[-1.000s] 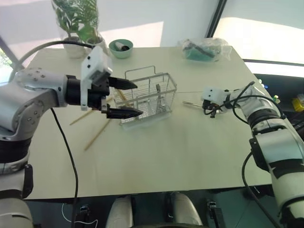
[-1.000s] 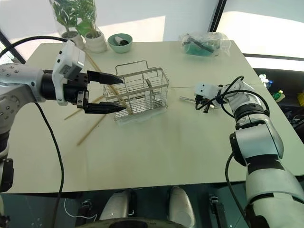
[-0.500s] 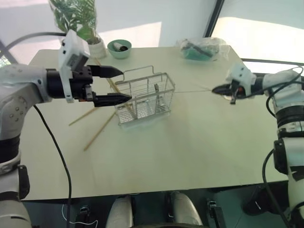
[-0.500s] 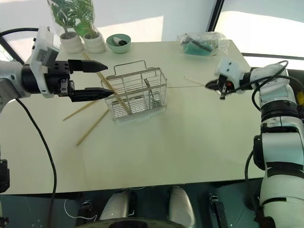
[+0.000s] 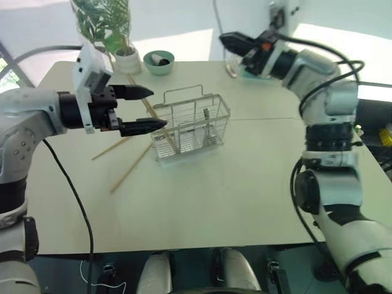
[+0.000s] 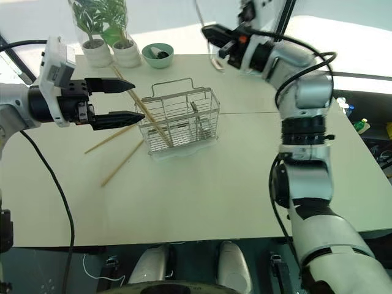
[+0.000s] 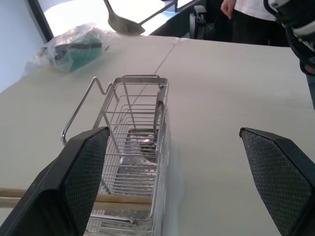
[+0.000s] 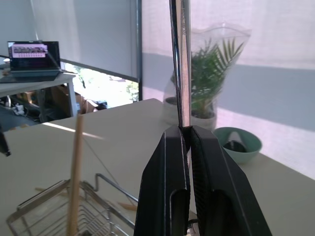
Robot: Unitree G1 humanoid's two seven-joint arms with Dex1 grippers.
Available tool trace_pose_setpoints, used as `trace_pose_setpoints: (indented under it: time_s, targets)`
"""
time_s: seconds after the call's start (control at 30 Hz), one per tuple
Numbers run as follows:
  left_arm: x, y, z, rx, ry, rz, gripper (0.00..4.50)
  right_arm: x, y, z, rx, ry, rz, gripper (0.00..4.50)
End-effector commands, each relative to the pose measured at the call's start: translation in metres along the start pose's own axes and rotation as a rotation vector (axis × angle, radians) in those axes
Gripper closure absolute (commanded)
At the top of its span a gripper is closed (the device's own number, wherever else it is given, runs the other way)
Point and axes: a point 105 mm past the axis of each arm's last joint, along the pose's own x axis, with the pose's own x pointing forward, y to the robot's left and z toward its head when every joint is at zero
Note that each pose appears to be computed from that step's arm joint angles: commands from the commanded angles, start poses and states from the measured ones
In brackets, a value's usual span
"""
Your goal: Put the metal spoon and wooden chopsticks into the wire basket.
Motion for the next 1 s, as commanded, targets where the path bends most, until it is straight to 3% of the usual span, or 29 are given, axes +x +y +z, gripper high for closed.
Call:
trace_pose_setpoints:
  time_s: [0.03, 0.23, 0.47, 0.57, 0.67, 0.83, 1.0]
  targets:
    - [-0.010, 0.002, 0.015, 0.061, -0.025, 0.045, 0.00, 0.006, 0.007, -0.006, -0.020, -0.019, -0.018, 4.46]
    - [-0.014, 0.000, 0.016, 0.062, -0.018, 0.062, 0.00, 0.008, 0.005, -0.030, 0.005, 0.003, -0.053, 4.46]
    - [-0.018, 0.001, 0.019, 0.060, -0.015, 0.078, 0.00, 0.007, -0.006, -0.027, 0.013, -0.008, -0.091, 4.46]
    - [-0.016, 0.003, 0.019, 0.060, -0.018, 0.081, 0.00, 0.005, -0.008, -0.040, 0.004, 0.027, -0.100, 4.46]
    - [-0.014, 0.003, 0.019, 0.064, -0.021, 0.077, 0.00, 0.003, -0.008, -0.053, -0.004, 0.064, -0.119, 3.41]
    - [-0.013, 0.004, 0.020, 0.066, -0.020, 0.074, 0.00, -0.004, -0.014, -0.042, -0.057, 0.039, -0.155, 1.01]
    - [-0.014, 0.008, 0.019, 0.061, -0.023, 0.082, 0.00, -0.015, -0.020, -0.014, -0.099, -0.013, -0.155, 1.01]
